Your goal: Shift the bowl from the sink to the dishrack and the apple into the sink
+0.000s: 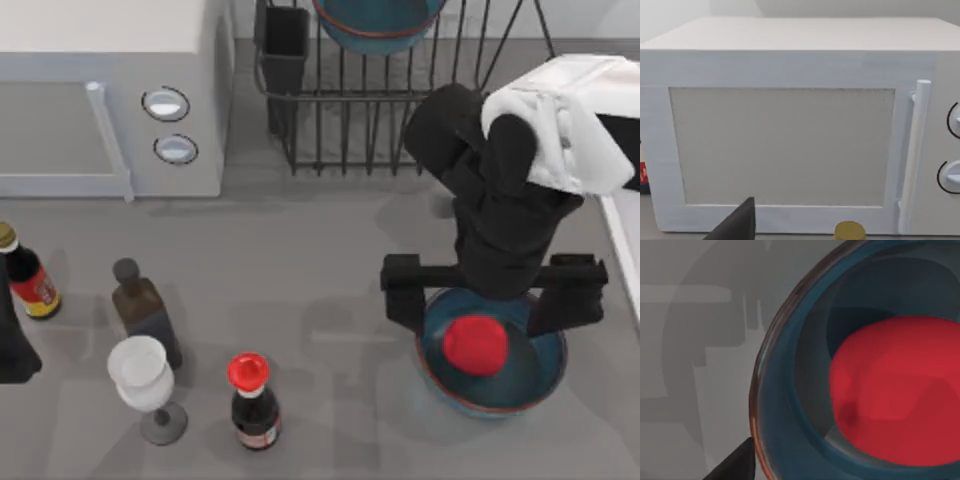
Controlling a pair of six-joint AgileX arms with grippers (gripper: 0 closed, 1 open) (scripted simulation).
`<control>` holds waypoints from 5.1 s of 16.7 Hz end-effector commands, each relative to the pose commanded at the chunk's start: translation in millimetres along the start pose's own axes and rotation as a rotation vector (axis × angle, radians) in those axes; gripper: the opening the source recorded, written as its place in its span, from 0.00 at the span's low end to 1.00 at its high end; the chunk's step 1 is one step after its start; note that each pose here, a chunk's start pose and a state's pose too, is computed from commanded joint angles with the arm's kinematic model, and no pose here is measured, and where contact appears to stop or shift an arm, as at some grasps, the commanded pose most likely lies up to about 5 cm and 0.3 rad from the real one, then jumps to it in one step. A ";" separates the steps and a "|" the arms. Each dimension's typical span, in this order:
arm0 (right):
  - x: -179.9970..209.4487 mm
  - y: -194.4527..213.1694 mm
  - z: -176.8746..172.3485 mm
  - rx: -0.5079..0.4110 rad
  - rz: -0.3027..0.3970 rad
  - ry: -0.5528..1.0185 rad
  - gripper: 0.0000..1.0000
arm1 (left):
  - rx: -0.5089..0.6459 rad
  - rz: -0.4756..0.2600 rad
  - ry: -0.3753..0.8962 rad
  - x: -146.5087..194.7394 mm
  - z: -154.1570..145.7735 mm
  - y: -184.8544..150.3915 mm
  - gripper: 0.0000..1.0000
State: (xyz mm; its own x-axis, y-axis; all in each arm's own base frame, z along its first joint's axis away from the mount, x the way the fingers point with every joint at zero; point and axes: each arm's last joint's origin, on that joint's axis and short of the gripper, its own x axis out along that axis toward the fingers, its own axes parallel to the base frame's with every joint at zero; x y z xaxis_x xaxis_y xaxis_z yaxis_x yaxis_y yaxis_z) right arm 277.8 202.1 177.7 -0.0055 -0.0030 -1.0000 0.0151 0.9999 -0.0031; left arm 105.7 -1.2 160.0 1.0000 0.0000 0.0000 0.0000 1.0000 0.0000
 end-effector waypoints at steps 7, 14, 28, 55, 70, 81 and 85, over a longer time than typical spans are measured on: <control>77.8 1.5 -1.0 -0.005 0.006 -0.009 1.00 | 0.000 0.000 0.000 0.0 0.0 0.0 1.00; 81.7 1.2 -1.8 -0.005 0.003 -0.005 0.85 | 0.000 0.000 0.000 0.0 0.0 0.0 1.00; 81.7 1.2 -1.8 -0.005 0.003 -0.005 0.00 | 0.000 0.000 0.000 0.0 0.0 0.0 1.00; -36.3 -11.2 13.8 0.013 0.082 -0.099 0.00 | 0.000 0.000 0.000 0.0 0.0 0.0 1.00; -22.5 -258.9 67.1 0.101 0.325 -1.184 0.00 | 0.000 0.000 0.000 0.0 0.0 0.0 1.00; -30.3 -338.7 -5.7 -0.002 0.006 -1.576 0.00 | 0.000 0.000 0.000 0.0 0.0 0.0 1.00; -28.9 -338.6 -4.4 0.003 0.010 -1.572 0.00 | 0.000 0.000 0.000 0.0 0.0 0.0 1.00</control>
State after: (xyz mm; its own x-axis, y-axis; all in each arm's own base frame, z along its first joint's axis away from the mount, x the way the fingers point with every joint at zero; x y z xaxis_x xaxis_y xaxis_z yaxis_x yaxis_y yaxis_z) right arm 268.4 -136.3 207.6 0.9999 -0.0103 -0.0047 0.0103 0.9999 0.0052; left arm 105.7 -1.2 160.0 1.0000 0.0000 0.0000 0.0000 1.0000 0.0000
